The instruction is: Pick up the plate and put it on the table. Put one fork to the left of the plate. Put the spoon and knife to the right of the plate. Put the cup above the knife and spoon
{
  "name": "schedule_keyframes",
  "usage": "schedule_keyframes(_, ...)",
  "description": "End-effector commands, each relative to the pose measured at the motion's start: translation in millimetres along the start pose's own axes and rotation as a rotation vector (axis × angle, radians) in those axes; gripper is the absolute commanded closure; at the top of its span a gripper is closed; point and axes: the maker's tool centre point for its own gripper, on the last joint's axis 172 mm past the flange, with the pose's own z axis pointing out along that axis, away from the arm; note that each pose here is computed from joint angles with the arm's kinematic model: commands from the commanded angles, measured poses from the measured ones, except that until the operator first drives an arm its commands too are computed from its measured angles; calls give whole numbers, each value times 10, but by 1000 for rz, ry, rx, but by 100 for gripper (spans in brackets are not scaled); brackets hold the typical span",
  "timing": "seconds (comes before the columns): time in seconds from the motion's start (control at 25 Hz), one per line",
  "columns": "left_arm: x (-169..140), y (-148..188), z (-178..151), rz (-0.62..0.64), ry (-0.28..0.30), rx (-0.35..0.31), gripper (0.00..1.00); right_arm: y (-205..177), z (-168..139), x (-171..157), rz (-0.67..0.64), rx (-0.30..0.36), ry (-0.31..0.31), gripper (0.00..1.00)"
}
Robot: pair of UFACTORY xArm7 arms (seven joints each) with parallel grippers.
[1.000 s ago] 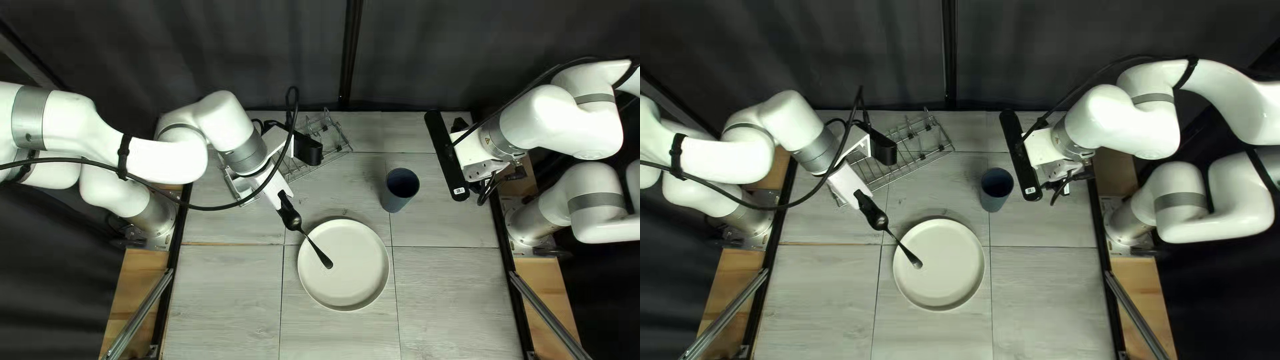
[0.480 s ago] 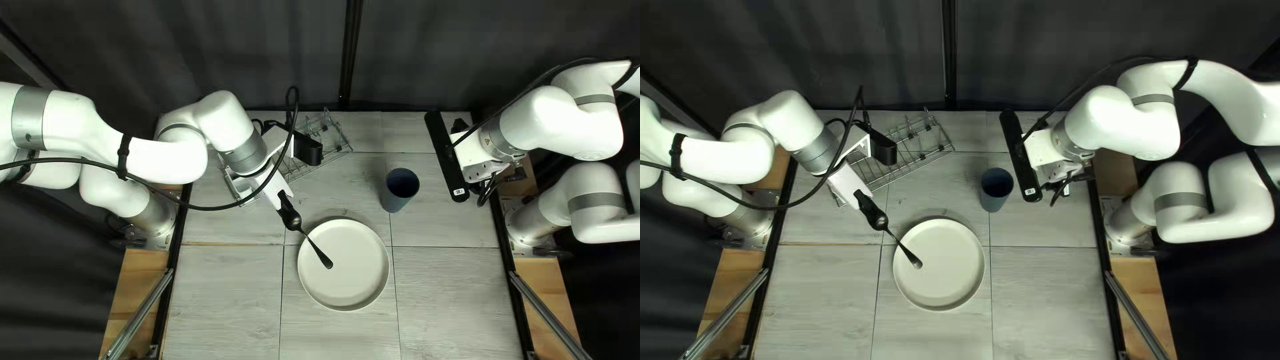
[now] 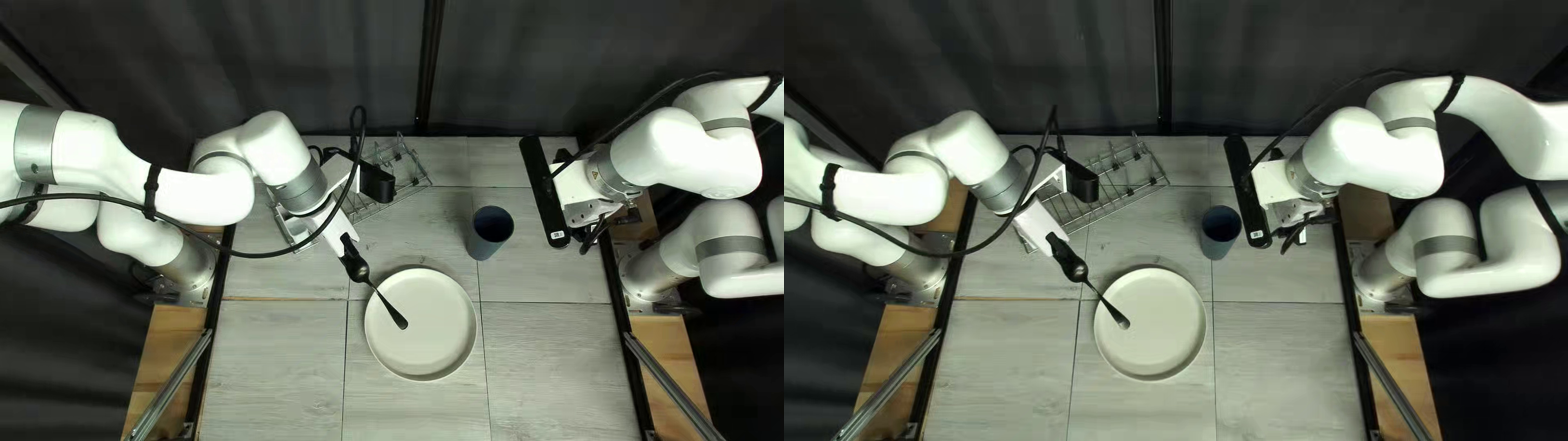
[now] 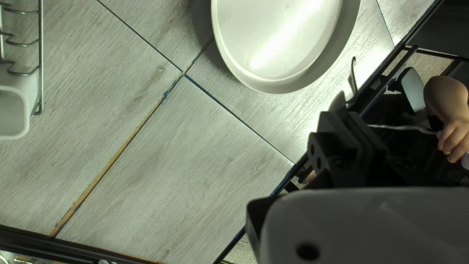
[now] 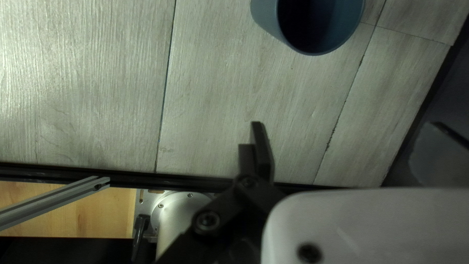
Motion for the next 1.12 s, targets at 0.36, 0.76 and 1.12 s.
schedule_keyframes(0.36,0,0,0,0,0,0,100,-317,-247,-180,66,-74,12,0)
schedule_keyframes(0.76,0,0,0,0,0,0,100,-1187,-52,376,199,-209,122,0)
schedule_keyframes(1.12,0,0,0,0,0,0,100,-1293,-24,470,161,-220,135,0)
